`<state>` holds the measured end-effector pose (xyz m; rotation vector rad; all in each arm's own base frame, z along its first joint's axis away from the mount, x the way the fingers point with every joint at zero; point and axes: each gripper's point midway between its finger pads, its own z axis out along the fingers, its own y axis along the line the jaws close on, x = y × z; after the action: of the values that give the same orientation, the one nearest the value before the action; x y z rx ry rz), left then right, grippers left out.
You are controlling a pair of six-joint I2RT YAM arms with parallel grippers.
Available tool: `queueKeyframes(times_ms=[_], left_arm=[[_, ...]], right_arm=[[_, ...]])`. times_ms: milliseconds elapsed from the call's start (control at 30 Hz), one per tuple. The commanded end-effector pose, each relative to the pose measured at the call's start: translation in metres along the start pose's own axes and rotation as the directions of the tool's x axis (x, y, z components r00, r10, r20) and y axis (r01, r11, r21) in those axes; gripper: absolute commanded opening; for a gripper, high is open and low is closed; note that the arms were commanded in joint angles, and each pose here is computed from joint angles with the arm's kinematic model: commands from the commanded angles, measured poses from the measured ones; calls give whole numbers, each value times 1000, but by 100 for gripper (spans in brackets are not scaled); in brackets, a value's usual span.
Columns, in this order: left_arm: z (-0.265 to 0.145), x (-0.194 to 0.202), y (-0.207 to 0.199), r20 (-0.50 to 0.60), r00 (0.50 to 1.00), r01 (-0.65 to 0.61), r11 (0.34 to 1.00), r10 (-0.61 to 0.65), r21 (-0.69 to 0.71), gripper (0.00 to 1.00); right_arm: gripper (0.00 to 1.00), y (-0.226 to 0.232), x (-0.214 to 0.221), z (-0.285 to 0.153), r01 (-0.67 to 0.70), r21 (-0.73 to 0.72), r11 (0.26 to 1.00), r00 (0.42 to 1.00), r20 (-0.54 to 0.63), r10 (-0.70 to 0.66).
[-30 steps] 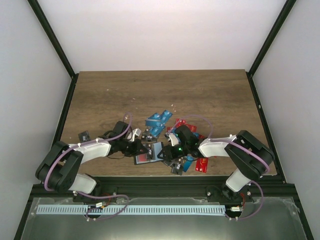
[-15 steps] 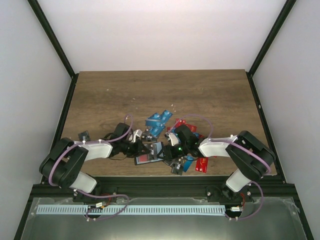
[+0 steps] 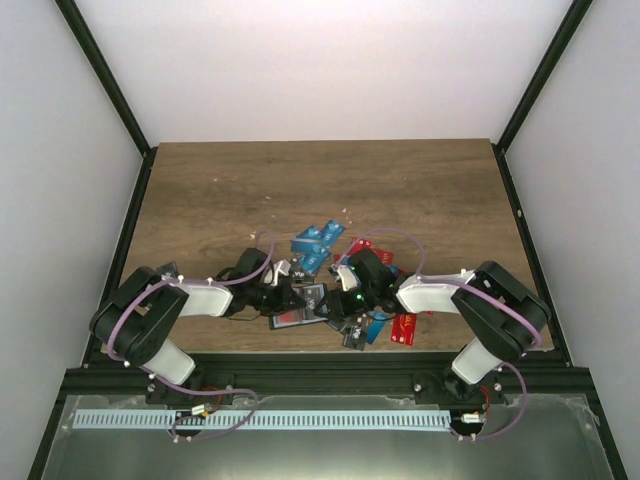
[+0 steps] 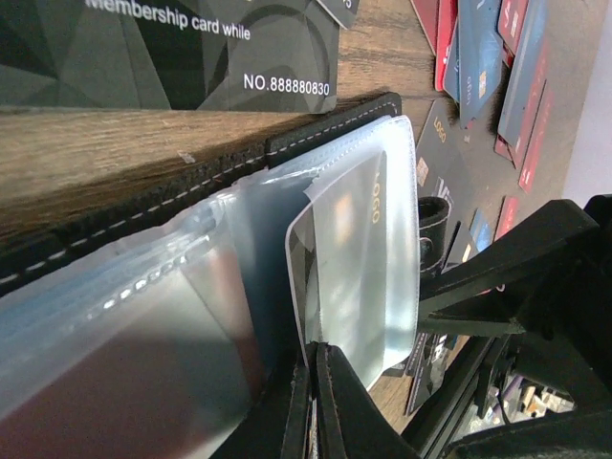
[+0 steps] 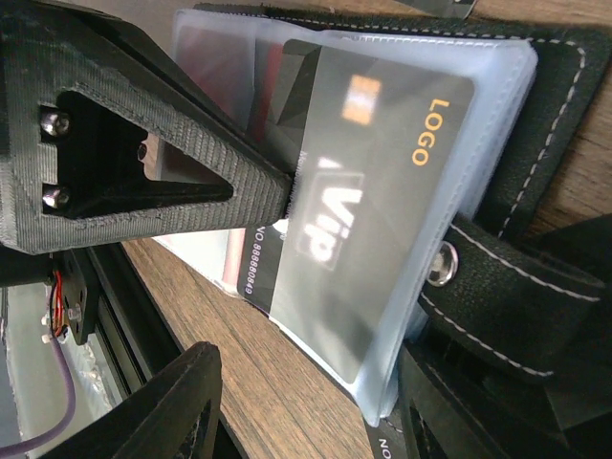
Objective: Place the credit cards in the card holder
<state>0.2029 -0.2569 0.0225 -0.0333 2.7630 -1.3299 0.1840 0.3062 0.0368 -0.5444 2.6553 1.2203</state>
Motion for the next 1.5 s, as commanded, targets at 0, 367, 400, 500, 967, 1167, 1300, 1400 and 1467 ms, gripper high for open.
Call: queueKeyframes(times_ms=[0, 367, 400, 500, 967, 1167, 1300, 1400, 1467], left_arm=[[11, 5, 7, -14, 1000, 20, 999, -20, -36, 4], [21, 4, 1, -6, 1000, 30, 999, -30, -11, 4], [22, 4, 0, -8, 999, 33, 999, -33, -9, 4], [23, 5, -2, -16, 999, 33, 999, -33, -2, 5], [-17, 6, -6, -12, 997, -82, 978, 82, -191, 52], [-38, 5, -10, 17, 989, -139, 959, 147, -249, 59], [-64, -4, 2, 78, 978, -149, 908, 194, -392, 65], [-80, -10, 14, 114, 967, -144, 863, 226, -483, 68], [-80, -10, 11, 127, 965, -146, 871, 230, -469, 69]], right_arm=[[53, -25, -4, 3, -35, 116, 993, 999, 17, 34], [53, -23, -6, 4, -18, 116, 993, 1000, 8, 17], [53, -23, -6, 4, -17, 115, 993, 1000, 6, 16], [53, -23, -8, 4, -11, 119, 993, 1000, 6, 10], [54, 2, -29, -32, 79, 169, 982, 994, 60, -91], [54, -3, -38, -48, 111, 268, 957, 986, 87, -139], [54, -19, -41, -47, 105, 353, 930, 988, 70, -138], [55, -33, -43, -48, 111, 447, 888, 988, 50, -148], [54, -40, -43, -49, 115, 499, 859, 987, 38, -154]])
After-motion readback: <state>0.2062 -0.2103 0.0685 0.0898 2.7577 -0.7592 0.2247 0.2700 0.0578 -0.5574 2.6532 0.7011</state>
